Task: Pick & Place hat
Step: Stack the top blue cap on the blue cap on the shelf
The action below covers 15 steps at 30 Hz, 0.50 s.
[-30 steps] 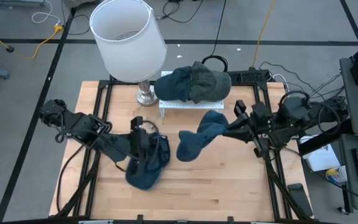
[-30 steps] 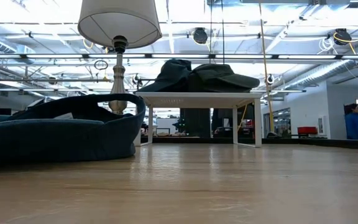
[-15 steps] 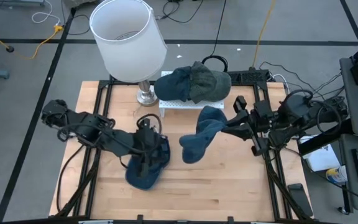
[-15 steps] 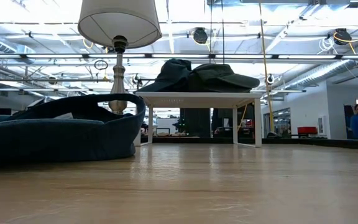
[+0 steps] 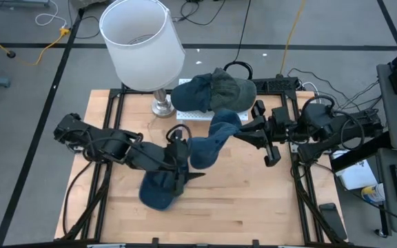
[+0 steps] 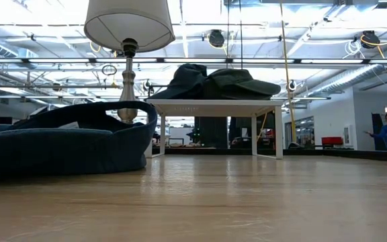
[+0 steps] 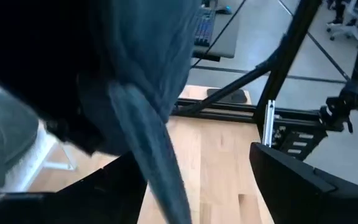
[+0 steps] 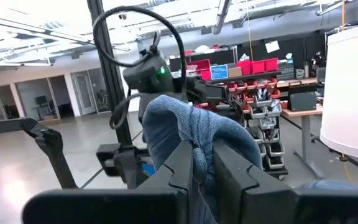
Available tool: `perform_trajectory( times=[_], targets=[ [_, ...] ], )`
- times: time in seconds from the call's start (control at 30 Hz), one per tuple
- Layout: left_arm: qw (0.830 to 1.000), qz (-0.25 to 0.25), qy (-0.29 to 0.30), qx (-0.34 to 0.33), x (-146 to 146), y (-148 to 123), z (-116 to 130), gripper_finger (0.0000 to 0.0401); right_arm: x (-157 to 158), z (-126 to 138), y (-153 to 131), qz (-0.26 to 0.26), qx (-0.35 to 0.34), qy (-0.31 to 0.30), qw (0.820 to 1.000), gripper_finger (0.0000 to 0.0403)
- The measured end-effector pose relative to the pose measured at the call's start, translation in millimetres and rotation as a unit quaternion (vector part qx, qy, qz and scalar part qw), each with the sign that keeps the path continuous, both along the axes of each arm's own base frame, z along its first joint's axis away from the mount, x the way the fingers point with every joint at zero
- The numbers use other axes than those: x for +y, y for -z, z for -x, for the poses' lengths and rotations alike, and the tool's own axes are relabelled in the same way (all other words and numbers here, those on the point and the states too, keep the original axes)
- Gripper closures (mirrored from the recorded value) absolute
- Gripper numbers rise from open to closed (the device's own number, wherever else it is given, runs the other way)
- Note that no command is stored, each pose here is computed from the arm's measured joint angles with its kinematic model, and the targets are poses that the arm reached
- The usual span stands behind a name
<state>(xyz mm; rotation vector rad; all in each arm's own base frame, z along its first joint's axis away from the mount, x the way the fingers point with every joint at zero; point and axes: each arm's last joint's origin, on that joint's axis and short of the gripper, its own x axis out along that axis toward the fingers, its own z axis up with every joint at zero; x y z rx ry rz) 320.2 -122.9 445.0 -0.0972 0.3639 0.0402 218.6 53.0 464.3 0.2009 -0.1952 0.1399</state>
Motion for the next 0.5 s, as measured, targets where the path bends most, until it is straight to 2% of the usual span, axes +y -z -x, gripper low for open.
perform_trajectory(
  times=[0.1, 0.2, 0.37, 0.5],
  targets=[
    [0.999, 0.032, -0.02, 0.007, 4, 2, -2, 0.0149, 0, 2, -1, -0.001, -0.004, 0.0, 1.0, 0.0377],
    [0.998, 0.057, -0.037, 0.013, 8, 3, -2, 0.0189, -1, 6, -4, -0.007, -0.012, -0.001, 1.0, 0.0377],
    [0.995, 0.085, -0.049, 0.014, 11, 3, -3, 0.0284, -1, 8, -6, -0.025, -0.015, -0.007, 1.0, 0.0368],
    [0.995, 0.091, -0.033, 0.019, 12, 4, -4, 0.0372, -1, 8, -6, -0.036, -0.014, -0.011, 0.999, 0.0365]
  ],
)
